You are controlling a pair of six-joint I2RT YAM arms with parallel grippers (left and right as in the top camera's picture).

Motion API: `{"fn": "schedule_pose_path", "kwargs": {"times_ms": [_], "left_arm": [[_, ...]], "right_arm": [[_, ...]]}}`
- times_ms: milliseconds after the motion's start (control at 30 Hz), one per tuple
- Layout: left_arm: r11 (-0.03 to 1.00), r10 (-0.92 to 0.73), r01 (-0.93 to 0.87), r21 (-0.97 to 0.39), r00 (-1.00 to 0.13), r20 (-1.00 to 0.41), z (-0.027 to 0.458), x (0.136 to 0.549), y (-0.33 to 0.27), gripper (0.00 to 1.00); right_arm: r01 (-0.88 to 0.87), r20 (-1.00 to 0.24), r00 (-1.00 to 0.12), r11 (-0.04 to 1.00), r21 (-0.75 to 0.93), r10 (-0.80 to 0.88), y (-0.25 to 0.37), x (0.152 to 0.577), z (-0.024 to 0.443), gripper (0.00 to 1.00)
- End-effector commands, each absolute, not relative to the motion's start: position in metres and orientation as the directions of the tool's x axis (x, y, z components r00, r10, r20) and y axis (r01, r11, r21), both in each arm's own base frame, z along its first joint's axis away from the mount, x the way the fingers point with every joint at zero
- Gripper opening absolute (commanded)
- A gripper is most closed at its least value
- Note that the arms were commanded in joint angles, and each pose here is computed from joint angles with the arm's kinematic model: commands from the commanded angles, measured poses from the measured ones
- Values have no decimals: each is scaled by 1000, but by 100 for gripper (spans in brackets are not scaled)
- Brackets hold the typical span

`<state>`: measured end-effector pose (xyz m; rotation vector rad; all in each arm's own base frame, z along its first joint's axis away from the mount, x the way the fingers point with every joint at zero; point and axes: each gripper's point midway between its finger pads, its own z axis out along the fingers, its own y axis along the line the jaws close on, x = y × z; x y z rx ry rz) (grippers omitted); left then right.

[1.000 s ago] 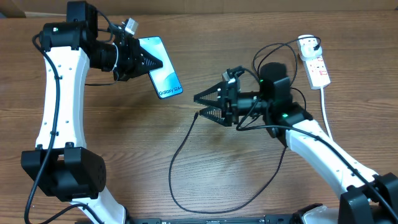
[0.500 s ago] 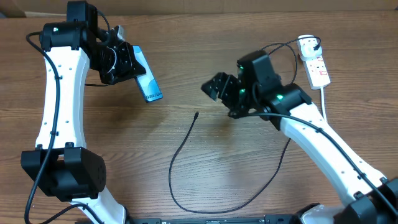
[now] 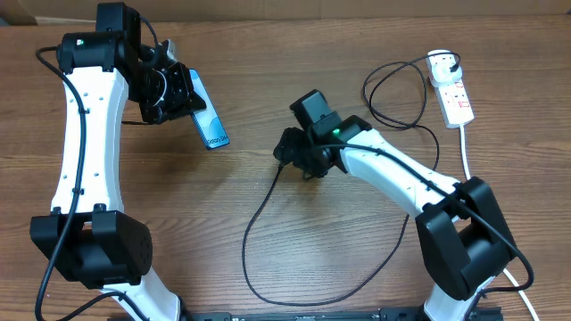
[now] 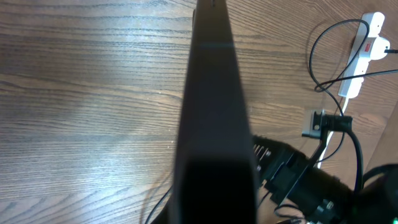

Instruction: Plug charger to phone and switch on socket

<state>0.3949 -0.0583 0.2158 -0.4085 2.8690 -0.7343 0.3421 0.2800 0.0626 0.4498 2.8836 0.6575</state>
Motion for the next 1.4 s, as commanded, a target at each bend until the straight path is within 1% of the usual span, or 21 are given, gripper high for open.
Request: {"fn": "schedule_pose_path", "kwargs": {"times_ms": [0, 33, 200, 267, 467, 733, 833, 967, 1033, 1067, 1367], "left_arm": [[841, -293, -208, -500, -951, -98, 224, 395, -62, 4], [841, -293, -208, -500, -951, -98, 224, 395, -62, 4], [838, -293, -209, -505, -952, -91, 224, 394, -63, 4], [838, -292, -214, -503, -953, -82, 224, 392, -63, 4], [837, -292, -218, -501, -954, -73, 223, 390, -63, 4], [837, -292, -218, -501, -954, -73, 223, 390, -63, 4], [837, -292, -218, -501, -954, -73, 223, 390, -63, 4], [837, -292, -218, -501, -954, -73, 223, 390, -63, 4], [837, -292, -218, -501, -954, -73, 223, 390, -63, 4], [837, -292, -218, -501, -954, -73, 223, 390, -63, 4], [837, -292, -218, -501, -954, -73, 223, 390, -63, 4]], "right_arm": [[271, -134, -922, 853, 446, 363, 289, 348, 76, 60], [281, -133, -919, 853, 440, 372, 291, 346, 74, 58], [364, -150, -880, 843, 395, 450, 291, 344, 60, 57], [397, -134, -868, 831, 390, 478, 291, 345, 53, 55], [400, -117, -872, 830, 390, 475, 297, 348, 36, 50], [412, -96, -877, 840, 352, 470, 296, 345, 13, 49], [416, -92, -878, 844, 340, 470, 295, 344, 7, 41], [421, -88, -879, 848, 322, 469, 293, 343, -1, 37], [426, -91, -878, 853, 300, 471, 289, 341, -7, 30], [429, -97, -876, 856, 290, 472, 287, 341, -8, 28], [451, -153, -865, 874, 180, 477, 261, 337, -13, 25]]}}
